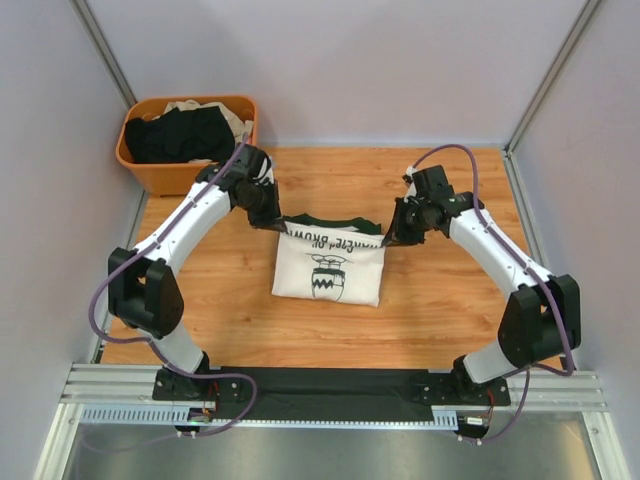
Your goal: Fold and stack the t-shirts
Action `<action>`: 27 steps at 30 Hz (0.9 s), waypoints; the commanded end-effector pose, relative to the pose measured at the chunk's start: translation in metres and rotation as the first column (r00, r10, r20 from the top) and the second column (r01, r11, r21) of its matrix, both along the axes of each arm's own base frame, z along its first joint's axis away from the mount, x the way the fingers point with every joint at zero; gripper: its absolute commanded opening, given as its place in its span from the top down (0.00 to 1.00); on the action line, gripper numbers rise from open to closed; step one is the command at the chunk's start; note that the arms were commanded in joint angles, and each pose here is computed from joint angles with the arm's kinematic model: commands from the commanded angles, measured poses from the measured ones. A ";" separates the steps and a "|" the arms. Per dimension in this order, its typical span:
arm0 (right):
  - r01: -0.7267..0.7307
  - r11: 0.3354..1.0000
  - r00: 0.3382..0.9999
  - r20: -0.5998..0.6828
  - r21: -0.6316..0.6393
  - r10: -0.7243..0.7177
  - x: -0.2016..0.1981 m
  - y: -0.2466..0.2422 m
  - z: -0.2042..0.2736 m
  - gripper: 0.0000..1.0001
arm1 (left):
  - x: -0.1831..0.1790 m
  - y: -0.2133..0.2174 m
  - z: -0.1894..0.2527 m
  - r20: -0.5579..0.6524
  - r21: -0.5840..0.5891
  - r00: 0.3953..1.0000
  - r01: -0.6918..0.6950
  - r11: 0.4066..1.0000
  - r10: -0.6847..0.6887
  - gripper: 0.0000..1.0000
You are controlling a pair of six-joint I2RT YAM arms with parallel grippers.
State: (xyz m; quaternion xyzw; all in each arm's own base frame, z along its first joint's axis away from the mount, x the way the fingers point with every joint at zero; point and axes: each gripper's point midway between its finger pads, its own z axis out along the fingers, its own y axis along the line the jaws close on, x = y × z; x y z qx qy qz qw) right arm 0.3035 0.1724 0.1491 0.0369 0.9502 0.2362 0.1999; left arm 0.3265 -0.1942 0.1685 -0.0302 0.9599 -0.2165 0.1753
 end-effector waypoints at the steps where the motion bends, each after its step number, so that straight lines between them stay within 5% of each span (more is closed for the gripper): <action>1: 0.009 0.998 0.999 0.054 -0.058 -0.006 0.024 -0.015 0.007 1.00 | 0.023 0.013 0.005 0.043 0.042 0.999 -0.008 0.999 0.006 1.00; 13: 0.062 0.997 0.998 0.014 -0.047 -0.061 0.104 -0.016 -0.018 1.00 | 0.109 0.019 -0.031 0.003 0.063 0.993 -0.117 0.991 0.117 0.99; 14: 0.080 0.996 0.997 0.016 -0.040 -0.079 0.117 -0.017 -0.019 1.00 | 0.132 0.018 -0.012 0.054 0.024 0.990 -0.129 0.991 0.127 0.94; 16: 0.135 0.991 0.990 0.039 -0.017 -0.134 0.167 -0.023 -0.019 1.00 | 0.162 0.008 -0.038 -0.009 -0.043 0.993 -0.115 0.992 0.115 0.66; 17: 0.160 0.987 0.987 -0.003 -0.011 -0.160 0.177 -0.026 -0.025 0.97 | 0.185 0.001 0.001 0.048 -0.144 0.995 -0.085 0.986 0.093 0.54; 18: 0.181 0.983 0.980 -0.076 -0.021 -0.183 0.189 -0.029 -0.053 0.89 | 0.198 -0.002 -0.033 -0.011 -0.150 0.996 -0.085 0.985 0.085 0.20; 19: 0.202 0.979 0.976 -0.076 -0.003 -0.202 0.202 -0.035 -0.030 0.78 | 0.204 -0.005 -0.029 -0.009 -0.170 0.996 -0.086 0.982 0.086 0.01; 22: 0.210 0.978 0.975 -0.074 -0.009 -0.210 0.200 -0.034 -0.028 0.31 | 0.199 -0.004 -0.001 0.026 -0.199 0.997 -0.062 0.978 0.068 0.00; 23: 0.208 0.978 0.977 -0.051 -0.012 -0.209 0.197 -0.034 -0.025 0.17 | 0.191 -0.004 -0.027 -0.010 -0.187 0.998 -0.067 0.980 0.067 0.00; 24: 0.209 0.978 0.978 0.004 -0.007 -0.209 0.192 -0.036 -0.007 0.04 | 0.182 -0.001 0.010 0.068 -0.204 0.995 -0.057 0.977 0.073 0.00; 27: 0.182 0.983 0.983 0.003 0.008 -0.182 0.166 -0.035 -0.018 0.00 | 0.153 0.011 0.018 0.086 -0.170 0.993 -0.070 0.983 0.086 0.00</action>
